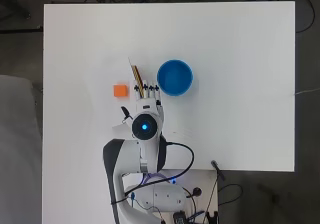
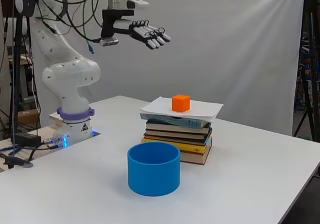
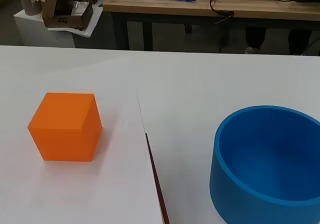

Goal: Teleoperate dual arm-hand system to pick and place objects

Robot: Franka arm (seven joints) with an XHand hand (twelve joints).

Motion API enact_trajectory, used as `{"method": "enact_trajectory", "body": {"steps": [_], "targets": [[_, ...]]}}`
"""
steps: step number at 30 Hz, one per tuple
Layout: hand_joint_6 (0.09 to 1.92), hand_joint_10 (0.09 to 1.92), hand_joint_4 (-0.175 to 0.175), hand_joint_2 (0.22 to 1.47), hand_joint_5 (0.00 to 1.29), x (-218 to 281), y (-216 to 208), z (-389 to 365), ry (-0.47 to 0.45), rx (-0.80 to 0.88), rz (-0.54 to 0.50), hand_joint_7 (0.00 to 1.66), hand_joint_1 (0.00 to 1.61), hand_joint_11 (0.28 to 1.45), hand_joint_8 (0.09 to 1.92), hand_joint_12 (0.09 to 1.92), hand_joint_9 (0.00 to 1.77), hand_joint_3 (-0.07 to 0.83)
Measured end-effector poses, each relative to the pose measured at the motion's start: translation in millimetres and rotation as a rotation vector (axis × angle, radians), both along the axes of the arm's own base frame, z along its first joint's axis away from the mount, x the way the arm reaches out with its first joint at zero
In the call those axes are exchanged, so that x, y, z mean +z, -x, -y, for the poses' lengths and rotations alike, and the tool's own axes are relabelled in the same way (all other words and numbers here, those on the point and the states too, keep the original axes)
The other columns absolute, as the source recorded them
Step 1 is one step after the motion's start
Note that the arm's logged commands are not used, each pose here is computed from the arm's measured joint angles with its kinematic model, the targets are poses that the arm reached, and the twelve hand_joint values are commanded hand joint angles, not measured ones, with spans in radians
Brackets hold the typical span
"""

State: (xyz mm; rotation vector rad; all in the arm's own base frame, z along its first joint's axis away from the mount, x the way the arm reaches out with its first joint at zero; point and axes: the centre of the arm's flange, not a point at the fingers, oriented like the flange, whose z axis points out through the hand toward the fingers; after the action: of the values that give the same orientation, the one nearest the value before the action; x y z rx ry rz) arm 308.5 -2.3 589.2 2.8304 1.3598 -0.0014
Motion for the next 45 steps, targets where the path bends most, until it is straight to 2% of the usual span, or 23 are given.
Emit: {"method": "enact_trajectory", "body": {"steps": [5, 7, 9, 12, 15, 22, 26, 28, 31, 35, 38, 42, 45], "targets": [[0.09, 0.09, 0.104, 1.06, 0.25, -1.1, -2.8, -0.2, 0.015, -0.015, -0.014, 0.33, 0.09, 0.47, 0.09, 0.09, 0.45, 0.007], [0.09, 0.09, 0.071, 1.06, 0.24, -2.4, -2.2, -1.9, -0.007, -0.003, -0.015, 0.36, 0.09, 0.48, 0.09, 0.09, 0.49, 0.005], [0.09, 0.09, 0.044, 1.06, 0.22, -6.4, -3.5, -1.3, -0.094, 0.005, -0.012, 0.38, 0.07, 0.48, 0.09, 0.09, 0.52, 0.000], [0.09, 0.09, 0.027, 1.05, 0.21, -15.4, -8.4, -1.9, -0.259, -0.015, 0.001, 0.37, 0.06, 0.48, 0.09, 0.09, 0.52, -0.003], [0.09, 0.09, 0.017, 1.05, 0.20, -26.3, -18.1, -18.4, -0.330, -0.001, -0.012, 0.34, 0.07, 0.48, 0.09, 0.09, 0.51, -0.005], [0.09, 0.09, 0.019, 1.04, 0.21, -71.0, -50.7, -64.9, -0.297, 0.075, -0.101, 0.32, 0.13, 0.46, 0.09, 0.09, 0.45, -0.003], [0.09, 0.09, 0.073, 1.02, 0.15, -96.4, -70.9, -86.1, -0.249, -0.003, -0.101, 0.24, 0.04, 0.44, 0.09, 0.09, 0.36, -0.007], [0.09, 0.09, 0.085, 1.01, 0.14, -101.2, -78.1, -91.9, -0.229, -0.057, -0.062, 0.22, 0.01, 0.45, 0.09, 0.09, 0.34, -0.009], [0.09, 0.09, 0.083, 1.01, 0.14, -113.4, -84.7, -97.9, -0.195, -0.158, -0.058, 0.21, 0.00, 0.45, 0.09, 0.09, 0.31, -0.007], [0.09, 0.09, 0.055, 1.01, 0.18, -135.6, -86.6, -93.4, -0.184, -0.232, -0.055, 0.22, 0.03, 0.46, 0.09, 0.09, 0.31, -0.002], [0.09, 0.09, 0.056, 0.99, 0.20, -155.7, -81.7, -82.0, -0.179, -0.245, -0.046, 0.26, 0.13, 0.47, 0.09, 0.09, 0.35, -0.011], [0.09, 0.09, 0.057, 0.98, 0.23, -184.7, -68.3, -65.8, -0.172, -0.242, -0.073, 0.33, 0.13, 0.51, 0.09, 0.09, 0.40, -0.002], [0.09, 0.09, 0.061, 0.99, 0.24, -188.4, -68.2, -60.1, -0.183, -0.211, -0.085, 0.34, 0.14, 0.51, 0.09, 0.09, 0.42, 0.004]]}}
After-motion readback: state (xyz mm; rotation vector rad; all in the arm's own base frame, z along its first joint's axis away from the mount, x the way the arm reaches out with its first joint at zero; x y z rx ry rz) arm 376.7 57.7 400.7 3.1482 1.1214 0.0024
